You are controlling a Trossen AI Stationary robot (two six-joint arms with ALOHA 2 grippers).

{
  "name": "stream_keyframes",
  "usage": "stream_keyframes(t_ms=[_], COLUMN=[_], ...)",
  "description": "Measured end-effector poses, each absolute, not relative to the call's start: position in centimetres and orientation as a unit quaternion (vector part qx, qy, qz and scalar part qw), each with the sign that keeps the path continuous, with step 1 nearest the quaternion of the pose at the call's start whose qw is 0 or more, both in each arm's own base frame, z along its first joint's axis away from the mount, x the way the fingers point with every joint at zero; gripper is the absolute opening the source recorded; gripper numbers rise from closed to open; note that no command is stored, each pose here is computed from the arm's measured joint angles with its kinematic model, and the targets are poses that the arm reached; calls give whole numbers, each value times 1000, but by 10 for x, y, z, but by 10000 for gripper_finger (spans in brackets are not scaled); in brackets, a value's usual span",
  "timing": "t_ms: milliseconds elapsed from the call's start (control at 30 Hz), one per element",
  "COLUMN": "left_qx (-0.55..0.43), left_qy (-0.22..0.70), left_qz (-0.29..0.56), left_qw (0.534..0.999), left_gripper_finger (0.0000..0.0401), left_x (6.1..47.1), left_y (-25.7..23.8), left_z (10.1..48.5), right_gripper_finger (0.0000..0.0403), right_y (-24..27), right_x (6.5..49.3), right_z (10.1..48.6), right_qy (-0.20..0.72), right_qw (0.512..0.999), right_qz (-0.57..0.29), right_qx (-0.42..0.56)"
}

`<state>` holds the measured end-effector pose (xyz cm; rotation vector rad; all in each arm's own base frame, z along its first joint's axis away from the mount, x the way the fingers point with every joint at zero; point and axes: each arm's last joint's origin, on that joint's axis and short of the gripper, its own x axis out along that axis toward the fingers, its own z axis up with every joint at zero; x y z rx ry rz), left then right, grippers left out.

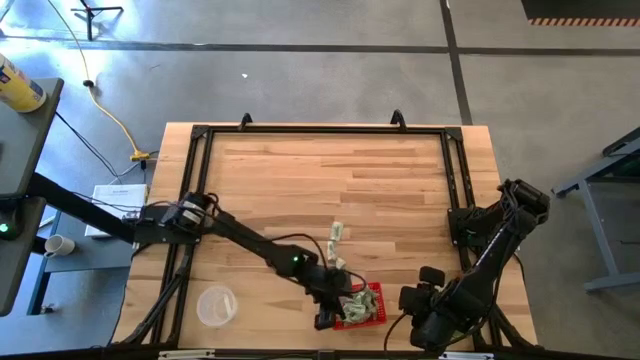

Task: Pick and place items into bin
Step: Put the white stevia packet into the red bin, then put the top white stevia packet into the red bin

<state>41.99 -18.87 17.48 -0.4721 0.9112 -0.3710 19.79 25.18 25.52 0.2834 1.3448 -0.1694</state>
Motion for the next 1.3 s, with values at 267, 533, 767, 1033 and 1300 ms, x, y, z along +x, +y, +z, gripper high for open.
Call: stream_keyframes(t_ms=[267, 533, 767, 1033, 1300], left_qx=[-258, -319, -242, -229, -237], left_qy=[413, 417, 423, 483, 477], left_qz=[-160, -218, -217, -110, -91], left_qw=[859, 823, 846, 838, 842], left_gripper_finger=[181, 278, 303, 295, 270], left_x=[416, 411, 371, 332, 312], left_y=[-189, -175, -131, -47, -9], left_z=[197, 230, 295, 322, 313], right_gripper_finger=[170, 170, 169, 170, 170], right_y=[258, 260, 252, 214, 150], right_x=[203, 205, 212, 221, 255], right_z=[257, 257, 257, 270, 294], right_qy=[608, 606, 615, 607, 554], right_qw=[775, 778, 763, 780, 828], right_qz=[-51, -34, -58, -91, -73], right_qx=[165, 162, 191, 122, 40])
